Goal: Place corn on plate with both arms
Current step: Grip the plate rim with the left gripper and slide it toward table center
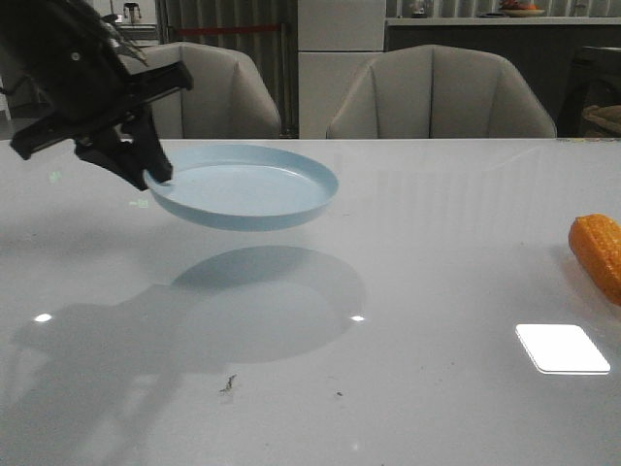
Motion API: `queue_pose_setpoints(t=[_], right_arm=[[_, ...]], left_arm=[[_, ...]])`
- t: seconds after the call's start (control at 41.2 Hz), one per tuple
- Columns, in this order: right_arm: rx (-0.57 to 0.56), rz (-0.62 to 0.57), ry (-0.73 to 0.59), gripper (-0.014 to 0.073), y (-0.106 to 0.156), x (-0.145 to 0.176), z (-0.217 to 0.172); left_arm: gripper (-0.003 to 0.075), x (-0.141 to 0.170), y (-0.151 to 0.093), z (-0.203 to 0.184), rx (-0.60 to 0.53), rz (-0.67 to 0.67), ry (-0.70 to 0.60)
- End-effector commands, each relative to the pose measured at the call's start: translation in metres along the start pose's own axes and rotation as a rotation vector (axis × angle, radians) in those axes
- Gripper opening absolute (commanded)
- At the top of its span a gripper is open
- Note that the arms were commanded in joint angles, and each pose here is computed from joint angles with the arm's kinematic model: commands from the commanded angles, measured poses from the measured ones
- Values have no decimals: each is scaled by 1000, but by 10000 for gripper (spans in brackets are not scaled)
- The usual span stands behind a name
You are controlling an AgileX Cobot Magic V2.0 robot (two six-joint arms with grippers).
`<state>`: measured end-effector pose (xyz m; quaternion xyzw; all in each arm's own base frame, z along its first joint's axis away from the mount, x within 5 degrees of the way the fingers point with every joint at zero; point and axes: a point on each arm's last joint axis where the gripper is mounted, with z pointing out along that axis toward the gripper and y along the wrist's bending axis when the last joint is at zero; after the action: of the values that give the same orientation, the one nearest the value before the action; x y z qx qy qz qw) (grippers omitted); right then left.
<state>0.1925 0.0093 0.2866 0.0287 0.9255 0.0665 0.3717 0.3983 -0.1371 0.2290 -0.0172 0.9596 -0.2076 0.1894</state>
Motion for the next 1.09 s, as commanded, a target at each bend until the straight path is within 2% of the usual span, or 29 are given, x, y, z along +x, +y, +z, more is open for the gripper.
queue_pose_setpoints(t=[0.0, 0.194, 0.462, 0.534, 0.607, 0.729, 0.802, 0.947, 1.069], right_arm=[[-5, -2, -80, 503, 1, -13, -8], [-5, -2, -75, 503, 1, -13, -8], [-5, -2, -75, 503, 1, -13, -8], [-5, -2, -75, 503, 1, -13, -8], [-5, -2, -75, 503, 1, -13, -8], [-5, -2, -75, 503, 1, -13, -8], [-5, -2, -77, 503, 1, -13, -8], [-5, -2, -78, 503, 1, -13, -8], [-5, -2, -78, 503, 1, -13, -8]], left_arm=[[102, -4, -31, -19, 76, 21, -90], [102, 8, -53, -5, 97, 69, -63], [115, 24, -53, 35, 68, 78, 51], [149, 27, -50, 43, 57, 73, 83], [214, 29, -48, 48, 48, 74, 99], [394, 29, -46, 50, 39, 82, 100], [463, 28, -46, 49, 38, 84, 94], [472, 15, -49, 36, 48, 98, 89], [472, 0, -54, 14, 70, 256, 122]])
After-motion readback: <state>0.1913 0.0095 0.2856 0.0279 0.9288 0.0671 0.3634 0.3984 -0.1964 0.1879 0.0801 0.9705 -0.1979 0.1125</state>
